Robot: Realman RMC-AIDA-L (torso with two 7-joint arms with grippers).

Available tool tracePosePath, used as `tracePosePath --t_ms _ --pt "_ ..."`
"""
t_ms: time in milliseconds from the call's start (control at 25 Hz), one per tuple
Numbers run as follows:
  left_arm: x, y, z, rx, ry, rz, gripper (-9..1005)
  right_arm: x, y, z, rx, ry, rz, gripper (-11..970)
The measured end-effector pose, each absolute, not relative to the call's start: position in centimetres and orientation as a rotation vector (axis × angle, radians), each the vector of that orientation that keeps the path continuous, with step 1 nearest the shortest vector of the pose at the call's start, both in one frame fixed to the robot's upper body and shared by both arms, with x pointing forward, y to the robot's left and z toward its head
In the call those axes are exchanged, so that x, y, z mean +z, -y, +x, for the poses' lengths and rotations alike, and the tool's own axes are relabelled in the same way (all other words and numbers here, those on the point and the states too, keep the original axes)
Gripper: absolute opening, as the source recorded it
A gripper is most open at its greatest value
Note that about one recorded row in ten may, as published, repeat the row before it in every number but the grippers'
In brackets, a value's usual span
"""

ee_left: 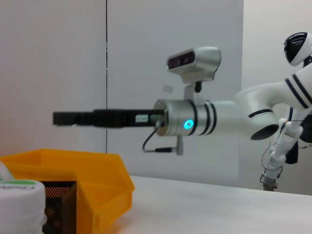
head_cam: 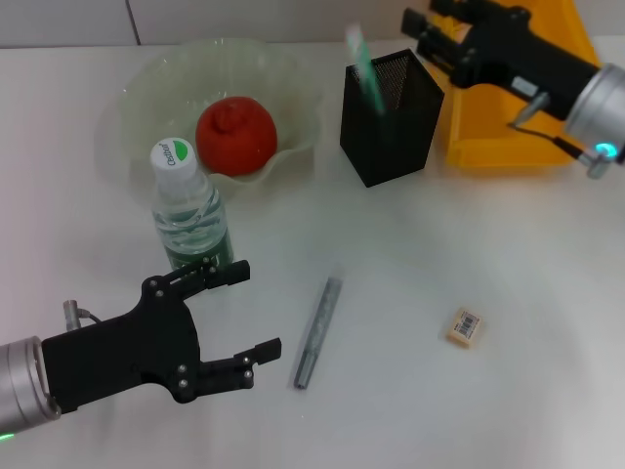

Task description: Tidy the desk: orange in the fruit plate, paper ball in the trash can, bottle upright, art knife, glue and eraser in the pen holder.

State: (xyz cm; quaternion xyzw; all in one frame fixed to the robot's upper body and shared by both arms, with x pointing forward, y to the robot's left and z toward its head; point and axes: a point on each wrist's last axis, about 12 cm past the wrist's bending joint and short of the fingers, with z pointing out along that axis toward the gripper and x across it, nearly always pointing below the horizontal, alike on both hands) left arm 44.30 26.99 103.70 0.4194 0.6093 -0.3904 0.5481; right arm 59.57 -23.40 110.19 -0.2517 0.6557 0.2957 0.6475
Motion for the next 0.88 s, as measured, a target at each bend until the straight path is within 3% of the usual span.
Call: tracePosePath --t_ms 240,280,440,480,880 --pt "103.7 -27.0 44.4 -0.926 -1.445 0.994 861 115.0 25.5 56.9 0.852 -1.626 -0.594 497" --pt "103.8 -27.0 44.4 -0.926 -1.444 0.995 861 117.1 25.4 56.0 0.879 -1.786 -0.675 545" --pt "103.8 -27.0 44.5 -0.927 -1.441 0.998 861 118.6 24.9 54.8 0.845 -2.163 -0.847 736" --pt "103.8 -27.0 44.5 -0.927 -1.441 0.998 861 119.0 24.5 54.4 0.792 -2.339 -0.906 741" --pt "103.9 -26.9 44.6 -0.93 -1.436 1.002 861 116.3 19.1 53.8 0.424 -2.657 -1.264 770"
